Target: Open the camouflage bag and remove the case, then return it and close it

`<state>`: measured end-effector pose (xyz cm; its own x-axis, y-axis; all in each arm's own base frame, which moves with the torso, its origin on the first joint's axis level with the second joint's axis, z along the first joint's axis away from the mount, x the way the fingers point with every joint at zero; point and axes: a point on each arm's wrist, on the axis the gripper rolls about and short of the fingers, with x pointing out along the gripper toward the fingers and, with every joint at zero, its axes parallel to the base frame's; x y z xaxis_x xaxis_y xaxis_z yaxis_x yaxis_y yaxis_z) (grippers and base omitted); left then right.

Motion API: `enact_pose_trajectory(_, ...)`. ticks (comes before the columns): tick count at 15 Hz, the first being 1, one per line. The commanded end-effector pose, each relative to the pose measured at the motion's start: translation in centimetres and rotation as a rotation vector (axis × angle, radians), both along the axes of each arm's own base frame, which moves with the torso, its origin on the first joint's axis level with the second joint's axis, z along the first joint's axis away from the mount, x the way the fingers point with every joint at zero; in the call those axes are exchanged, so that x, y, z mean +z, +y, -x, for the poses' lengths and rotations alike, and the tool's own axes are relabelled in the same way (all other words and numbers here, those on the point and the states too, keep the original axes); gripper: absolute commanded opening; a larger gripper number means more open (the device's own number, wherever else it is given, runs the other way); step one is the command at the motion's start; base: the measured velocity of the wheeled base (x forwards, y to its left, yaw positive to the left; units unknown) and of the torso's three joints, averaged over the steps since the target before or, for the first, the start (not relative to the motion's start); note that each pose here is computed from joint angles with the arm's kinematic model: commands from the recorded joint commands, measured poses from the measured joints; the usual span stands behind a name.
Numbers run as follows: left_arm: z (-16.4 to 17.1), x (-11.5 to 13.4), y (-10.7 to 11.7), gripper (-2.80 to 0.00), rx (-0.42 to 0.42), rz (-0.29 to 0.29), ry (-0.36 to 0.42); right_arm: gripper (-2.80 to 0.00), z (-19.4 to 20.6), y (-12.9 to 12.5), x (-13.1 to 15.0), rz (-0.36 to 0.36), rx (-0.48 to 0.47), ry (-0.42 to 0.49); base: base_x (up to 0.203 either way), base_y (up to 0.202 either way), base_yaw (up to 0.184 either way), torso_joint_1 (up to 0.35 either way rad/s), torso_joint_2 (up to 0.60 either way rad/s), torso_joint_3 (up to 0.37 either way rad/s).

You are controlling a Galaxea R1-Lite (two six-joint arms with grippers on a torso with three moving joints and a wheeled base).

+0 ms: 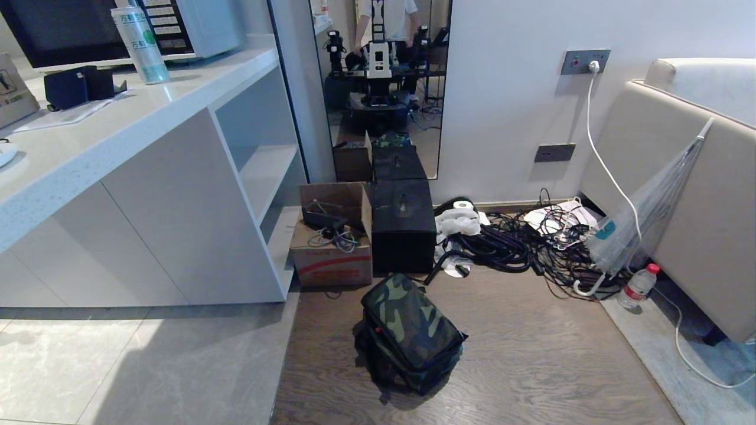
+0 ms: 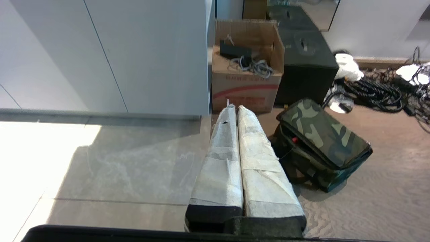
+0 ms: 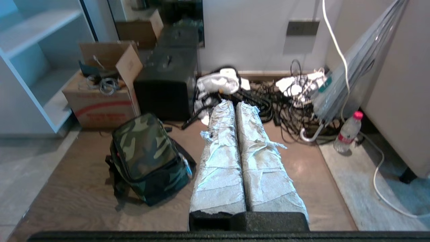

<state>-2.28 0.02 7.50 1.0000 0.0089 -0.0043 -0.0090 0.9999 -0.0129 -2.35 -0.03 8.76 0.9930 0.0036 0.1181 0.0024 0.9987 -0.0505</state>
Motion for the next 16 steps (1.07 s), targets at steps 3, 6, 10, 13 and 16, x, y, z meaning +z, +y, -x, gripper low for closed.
enact_pose_trajectory(3, 0.0, 0.0, 0.0, -2.8, 0.0, 0.001, 0.0, -2.8, -0.35, 0.0, -1.1, 0.001, -0.001, 0.042, 0.0, 0.0, 0.0, 0.003, 0.0, 0.205)
enact_pose_trajectory(6, 0.0, 0.0, 0.0, -2.8, 0.0, 0.001, 0.0, -2.8, -0.35, 0.0, -1.1, 0.001, -0.001, 0.042, 0.0, 0.0, 0.0, 0.002, 0.0, 0.195)
enact_pose_trajectory(10, 0.0, 0.0, 0.0, -2.8, 0.0, -0.001, 0.0, -2.8, -0.35, 0.0, -1.1, 0.001, 0.0, 0.042, 0.0, 0.0, 0.0, 0.002, 0.0, 0.049)
enact_pose_trajectory(13, 0.0, 0.0, 0.0, -2.8, 0.0, -0.001, 0.0, -2.8, -0.35, 0.0, -1.1, 0.001, -0.001, 0.042, 0.0, 0.0, 0.0, 0.0, 0.0, 0.0)
enact_pose_trajectory(16, 0.0, 0.0, 0.0, -2.8, 0.0, -0.001, 0.0, -2.8, -0.35, 0.0, -1.1, 0.003, 0.001, 0.042, 0.0, 0.0, 0.0, 0.0, 0.0, 0.0)
